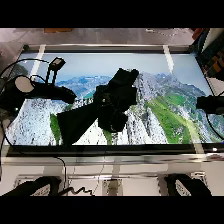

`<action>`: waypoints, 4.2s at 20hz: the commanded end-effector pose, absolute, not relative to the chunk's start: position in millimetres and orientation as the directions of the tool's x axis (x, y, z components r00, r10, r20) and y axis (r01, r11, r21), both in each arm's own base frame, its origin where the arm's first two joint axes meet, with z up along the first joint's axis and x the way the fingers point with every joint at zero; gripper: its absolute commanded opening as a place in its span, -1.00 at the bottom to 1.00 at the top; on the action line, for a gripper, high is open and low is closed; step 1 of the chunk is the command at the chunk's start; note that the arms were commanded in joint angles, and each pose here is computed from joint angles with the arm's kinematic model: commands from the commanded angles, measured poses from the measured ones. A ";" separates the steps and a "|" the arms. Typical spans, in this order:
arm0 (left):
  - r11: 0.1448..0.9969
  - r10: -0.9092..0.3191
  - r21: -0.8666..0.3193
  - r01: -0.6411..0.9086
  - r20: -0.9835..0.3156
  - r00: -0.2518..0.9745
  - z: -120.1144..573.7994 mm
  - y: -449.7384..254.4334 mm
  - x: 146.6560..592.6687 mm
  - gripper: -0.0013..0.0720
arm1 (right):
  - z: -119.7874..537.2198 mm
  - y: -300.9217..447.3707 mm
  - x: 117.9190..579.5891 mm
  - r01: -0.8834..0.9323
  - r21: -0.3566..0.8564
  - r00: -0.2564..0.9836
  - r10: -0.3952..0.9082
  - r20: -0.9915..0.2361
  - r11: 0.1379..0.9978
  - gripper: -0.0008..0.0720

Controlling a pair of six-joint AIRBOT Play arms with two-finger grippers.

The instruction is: Fold the clothes and pants, and hang the long-sleeved shirts on hangers.

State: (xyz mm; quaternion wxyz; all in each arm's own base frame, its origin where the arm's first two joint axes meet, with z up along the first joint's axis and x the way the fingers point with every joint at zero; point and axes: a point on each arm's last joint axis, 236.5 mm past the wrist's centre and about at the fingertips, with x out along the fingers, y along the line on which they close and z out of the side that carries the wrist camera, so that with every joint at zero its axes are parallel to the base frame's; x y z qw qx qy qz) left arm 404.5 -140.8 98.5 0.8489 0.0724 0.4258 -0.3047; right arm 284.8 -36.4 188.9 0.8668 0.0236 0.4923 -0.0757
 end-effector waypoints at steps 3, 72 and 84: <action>0.804 -0.455 -0.136 0.579 -0.766 0.453 99.0 -140.6 404.9 -0.92 | 189.0 -36.1 284.7 0.153 -0.034 0.504 -0.107 -0.857 0.988 -0.87; 0.831 -0.481 -0.263 0.491 -0.782 0.396 93.1 -147.0 393.3 -0.92 | 84.5 184.3 392.5 -0.550 0.213 0.471 0.511 -0.719 0.807 -0.87; 0.841 -0.541 -0.522 0.145 -0.822 0.178 10.3 -73.4 304.1 -0.93 | 106.5 178.6 388.1 -0.547 0.183 0.516 0.501 -0.695 0.817 -0.87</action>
